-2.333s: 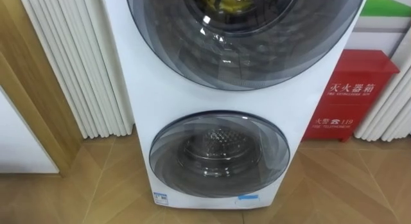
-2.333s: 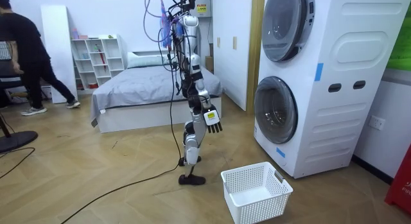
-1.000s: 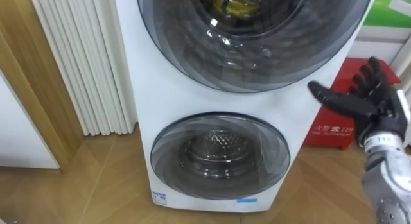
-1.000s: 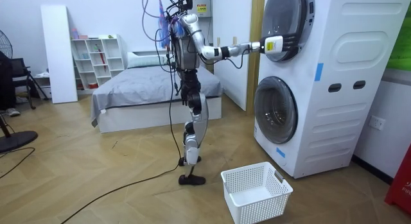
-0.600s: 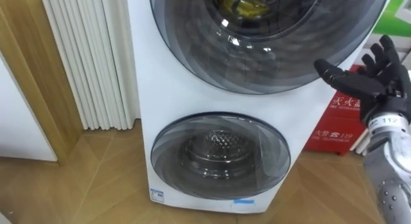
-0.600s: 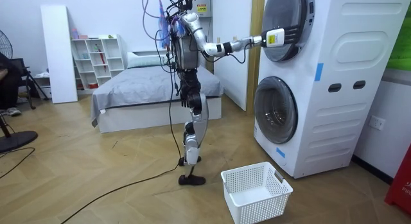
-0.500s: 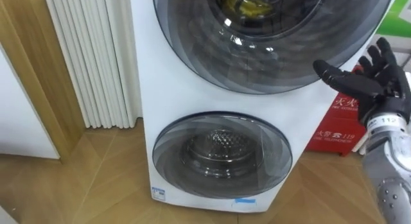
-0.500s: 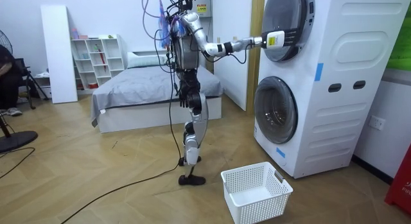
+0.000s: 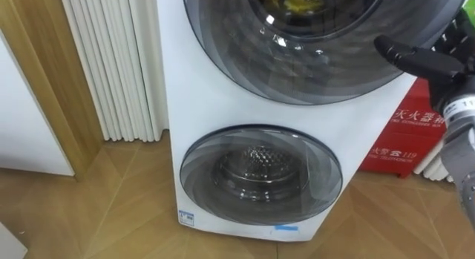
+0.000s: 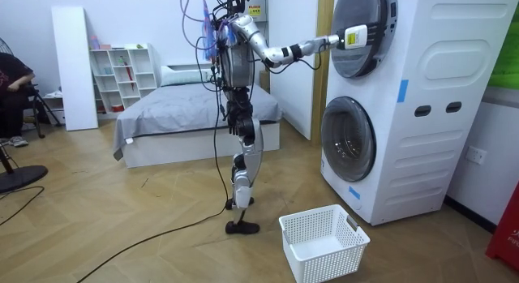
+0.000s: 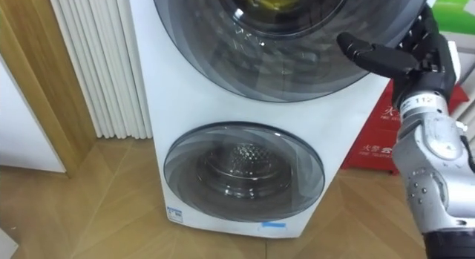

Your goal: Pick clothes from washing machine

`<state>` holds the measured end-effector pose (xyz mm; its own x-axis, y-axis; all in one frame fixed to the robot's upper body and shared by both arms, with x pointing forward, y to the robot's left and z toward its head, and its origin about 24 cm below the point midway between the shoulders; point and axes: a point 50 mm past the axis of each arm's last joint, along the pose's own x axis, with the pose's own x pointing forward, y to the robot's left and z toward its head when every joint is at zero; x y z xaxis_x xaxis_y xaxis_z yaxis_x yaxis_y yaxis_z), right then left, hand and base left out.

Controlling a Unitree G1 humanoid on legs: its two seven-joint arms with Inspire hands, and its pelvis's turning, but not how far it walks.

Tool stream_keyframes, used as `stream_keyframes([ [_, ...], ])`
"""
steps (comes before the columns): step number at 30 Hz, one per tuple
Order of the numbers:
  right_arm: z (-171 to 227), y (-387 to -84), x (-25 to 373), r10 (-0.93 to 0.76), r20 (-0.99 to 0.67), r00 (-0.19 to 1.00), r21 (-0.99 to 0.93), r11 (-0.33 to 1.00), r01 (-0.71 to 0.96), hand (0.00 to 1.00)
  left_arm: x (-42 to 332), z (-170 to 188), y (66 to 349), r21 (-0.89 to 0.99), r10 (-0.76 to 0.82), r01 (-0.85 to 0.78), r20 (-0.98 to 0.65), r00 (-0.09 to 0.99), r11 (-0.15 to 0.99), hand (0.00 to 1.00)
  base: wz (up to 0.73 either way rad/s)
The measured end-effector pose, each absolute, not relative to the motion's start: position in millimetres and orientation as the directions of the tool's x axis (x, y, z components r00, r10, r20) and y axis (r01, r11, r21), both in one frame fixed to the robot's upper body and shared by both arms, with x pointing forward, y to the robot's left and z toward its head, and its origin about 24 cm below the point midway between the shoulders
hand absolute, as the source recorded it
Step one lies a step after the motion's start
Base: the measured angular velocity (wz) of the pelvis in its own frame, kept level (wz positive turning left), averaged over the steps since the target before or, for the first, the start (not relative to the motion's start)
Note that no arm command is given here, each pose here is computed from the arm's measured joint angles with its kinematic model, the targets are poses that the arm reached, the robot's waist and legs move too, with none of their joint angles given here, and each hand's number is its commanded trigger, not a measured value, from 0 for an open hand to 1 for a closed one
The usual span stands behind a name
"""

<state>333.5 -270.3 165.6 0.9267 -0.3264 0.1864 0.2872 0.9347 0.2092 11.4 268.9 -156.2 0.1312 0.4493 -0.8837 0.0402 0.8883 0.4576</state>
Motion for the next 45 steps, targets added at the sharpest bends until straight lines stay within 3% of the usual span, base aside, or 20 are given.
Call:
stream_keyframes([
  [20,164,-277,345,-0.341,0.144,0.929,0.167,0.934,0.316,0.00,14,-153,275,0.476,0.464,0.062,-0.874,0.142,0.877,0.00,0.00],
  [27,162,-267,347,-0.306,0.150,0.940,0.097,0.951,0.294,0.00,8,-155,275,0.473,0.462,0.076,-0.878,0.124,0.878,0.00,-0.11],
  [35,158,-250,331,-0.225,0.205,0.953,0.033,0.974,0.223,0.00,15,-155,274,0.470,0.453,0.105,-0.878,0.153,0.876,0.00,-0.17],
  [45,133,-222,281,-0.103,0.277,0.955,0.004,0.994,0.106,0.00,29,-157,266,0.456,0.420,0.169,-0.883,0.209,0.874,0.00,-0.08],
])
